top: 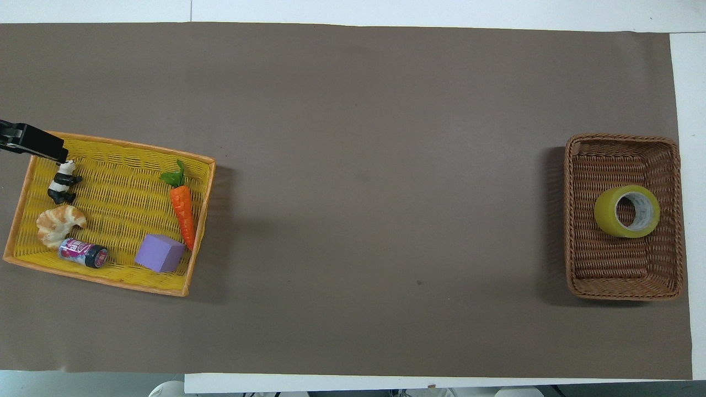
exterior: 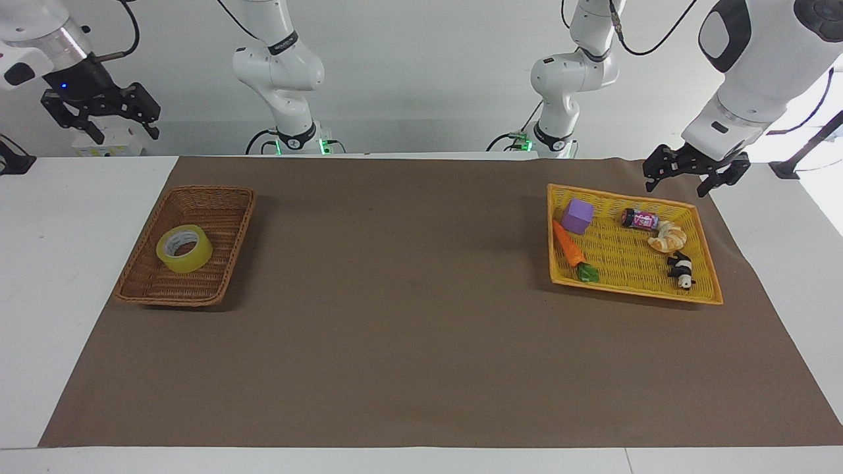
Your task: Move tape to another basket
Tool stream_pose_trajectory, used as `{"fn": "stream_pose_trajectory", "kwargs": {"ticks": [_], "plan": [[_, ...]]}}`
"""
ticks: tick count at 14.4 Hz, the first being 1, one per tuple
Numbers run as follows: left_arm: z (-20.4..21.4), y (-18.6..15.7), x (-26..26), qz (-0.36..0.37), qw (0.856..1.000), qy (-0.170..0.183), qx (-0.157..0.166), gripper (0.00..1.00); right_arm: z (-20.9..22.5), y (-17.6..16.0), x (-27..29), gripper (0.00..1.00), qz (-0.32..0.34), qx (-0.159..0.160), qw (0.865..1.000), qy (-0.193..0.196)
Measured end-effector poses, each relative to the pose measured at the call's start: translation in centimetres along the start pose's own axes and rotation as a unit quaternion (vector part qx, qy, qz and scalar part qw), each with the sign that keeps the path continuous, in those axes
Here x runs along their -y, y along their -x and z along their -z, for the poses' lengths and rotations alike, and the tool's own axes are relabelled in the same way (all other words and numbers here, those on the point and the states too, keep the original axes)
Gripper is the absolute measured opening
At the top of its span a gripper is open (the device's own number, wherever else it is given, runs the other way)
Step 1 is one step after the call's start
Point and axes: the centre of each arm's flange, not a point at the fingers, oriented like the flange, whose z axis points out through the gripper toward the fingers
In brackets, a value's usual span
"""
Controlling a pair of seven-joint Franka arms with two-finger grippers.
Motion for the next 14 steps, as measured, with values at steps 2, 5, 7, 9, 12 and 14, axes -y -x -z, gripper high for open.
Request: {"fn": "stream_pose_trajectory", "kwargs": {"ticks": [2, 5, 7, 9, 12, 14], "plan": [[0.1, 0.0, -0.1, -0.001, 1.0, 0.0, 0.0, 1.0, 0.9, -0.5, 1.7, 1.0, -0.012, 0.009, 1.0, 0.001], [-0.3, 0.1, -0.2, -0.001, 1.0, 0.0, 0.004, 1.0, 0.9, -1.8, 4.4, 1.0, -0.035, 0.014, 0.999, 0.004], [-0.7, 0.1, -0.2, -0.002, 1.0, 0.001, 0.008, 1.0, 0.8, -2.4, 5.6, 1.0, -0.044, 0.015, 0.999, -0.001], [-0.8, 0.1, -0.1, 0.0, 1.0, 0.001, 0.009, 1.0, 0.7, -2.5, 5.1, 1.0, -0.054, 0.013, 0.998, -0.013], [-0.8, 0.3, 0.6, 0.006, 1.0, 0.002, 0.01, 1.0, 0.3, -2.5, 4.1, 1.0, -0.063, 0.016, 0.998, -0.016], [-0.8, 0.4, 1.1, 0.011, 1.0, 0.002, 0.01, 1.0, 0.0, -2.9, 4.2, 1.0, -0.061, 0.02, 0.998, -0.016]]}}
